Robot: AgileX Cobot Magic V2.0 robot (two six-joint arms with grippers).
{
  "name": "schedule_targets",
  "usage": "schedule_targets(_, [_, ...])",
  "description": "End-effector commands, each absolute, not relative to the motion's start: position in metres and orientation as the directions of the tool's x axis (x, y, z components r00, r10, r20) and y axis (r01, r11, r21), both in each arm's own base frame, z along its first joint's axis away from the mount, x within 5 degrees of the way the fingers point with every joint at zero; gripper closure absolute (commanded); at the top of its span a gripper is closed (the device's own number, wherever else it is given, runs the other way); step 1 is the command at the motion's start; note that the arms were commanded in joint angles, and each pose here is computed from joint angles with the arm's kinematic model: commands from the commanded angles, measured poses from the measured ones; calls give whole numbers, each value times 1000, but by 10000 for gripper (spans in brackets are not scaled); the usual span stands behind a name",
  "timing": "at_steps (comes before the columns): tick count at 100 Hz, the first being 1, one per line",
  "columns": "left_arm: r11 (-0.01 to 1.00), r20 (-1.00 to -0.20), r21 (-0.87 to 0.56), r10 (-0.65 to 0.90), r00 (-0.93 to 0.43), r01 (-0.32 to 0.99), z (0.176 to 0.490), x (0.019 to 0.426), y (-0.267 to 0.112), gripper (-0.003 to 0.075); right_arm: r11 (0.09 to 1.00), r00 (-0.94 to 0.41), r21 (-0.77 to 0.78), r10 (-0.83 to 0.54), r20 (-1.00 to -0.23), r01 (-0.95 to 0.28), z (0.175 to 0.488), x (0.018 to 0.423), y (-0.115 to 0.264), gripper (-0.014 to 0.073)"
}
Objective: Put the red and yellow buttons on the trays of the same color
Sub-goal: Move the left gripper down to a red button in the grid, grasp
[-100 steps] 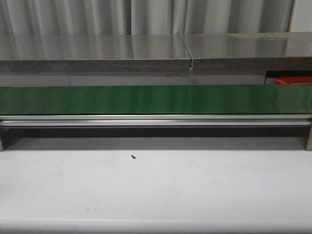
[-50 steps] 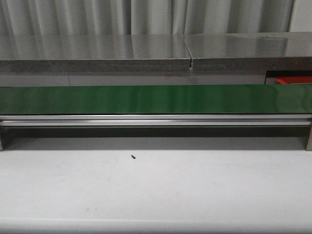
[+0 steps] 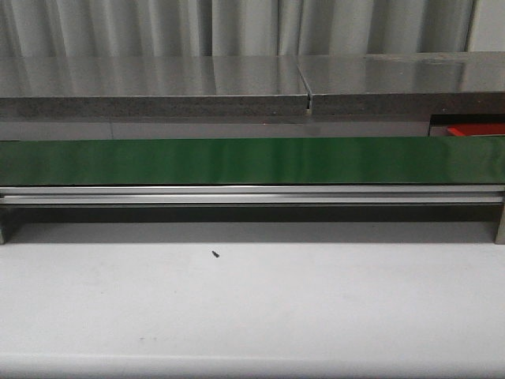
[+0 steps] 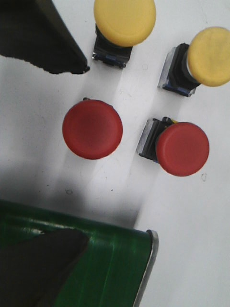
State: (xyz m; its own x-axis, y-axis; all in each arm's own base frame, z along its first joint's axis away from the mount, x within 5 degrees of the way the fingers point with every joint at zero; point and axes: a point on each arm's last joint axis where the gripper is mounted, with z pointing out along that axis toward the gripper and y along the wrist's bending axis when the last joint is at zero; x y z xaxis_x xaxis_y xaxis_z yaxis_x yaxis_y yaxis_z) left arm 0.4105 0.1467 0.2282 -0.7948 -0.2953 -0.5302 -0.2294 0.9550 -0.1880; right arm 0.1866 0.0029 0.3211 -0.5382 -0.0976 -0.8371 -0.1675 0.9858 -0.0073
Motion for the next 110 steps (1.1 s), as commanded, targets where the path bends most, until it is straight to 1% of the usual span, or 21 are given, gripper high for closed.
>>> schedule_targets(1, [953, -619, -186, -302, -725, -238, 256, 414, 149, 113, 989, -461, -19, -87, -883, -150, 336, 188, 2, 662])
schedule_targets(12, [952, -607, -185, -305, -733, -243, 246, 418, 151, 113, 989, -461, -19, -87, -883, -150, 336, 188, 2, 662])
schedule_targets(25, [953, -612, -174, -301, -732, -247, 240, 423, 154, 113, 989, -461, -19, -87, -883, -150, 336, 188, 2, 662])
schedule_targets(41, [955, -641, -154, -291, -710, -253, 241, 426, 157, 113, 989, -461, -19, -87, -883, -150, 336, 188, 2, 662])
schedule_targets(54, [955, -643, -153, -291, -708, -254, 241, 426, 157, 113, 989, -461, -19, -87, -883, -150, 336, 188, 2, 662])
schedule_targets(66, [955, -639, -154, -293, -711, -255, 238, 426, 157, 113, 989, -461, -19, -87, -883, -150, 336, 188, 2, 662])
schedule_targets(89, [952, -605, -160, -302, -736, -260, 220, 431, 159, 113, 989, -461, -19, -87, -883, -150, 336, 188, 2, 662])
schedule_targets(99, [952, -608, -161, -303, -734, -260, 220, 433, 160, 113, 989, -461, -19, -87, -883, -150, 336, 188, 2, 662])
schedule_targets(104, [952, -610, -160, -303, -732, -260, 220, 433, 160, 117, 989, -461, -19, -87, -883, -150, 336, 188, 2, 662])
schedule_targets(110, [953, -616, -159, -301, -728, -259, 222, 434, 160, 141, 989, -461, -19, -87, -883, -150, 336, 188, 2, 662])
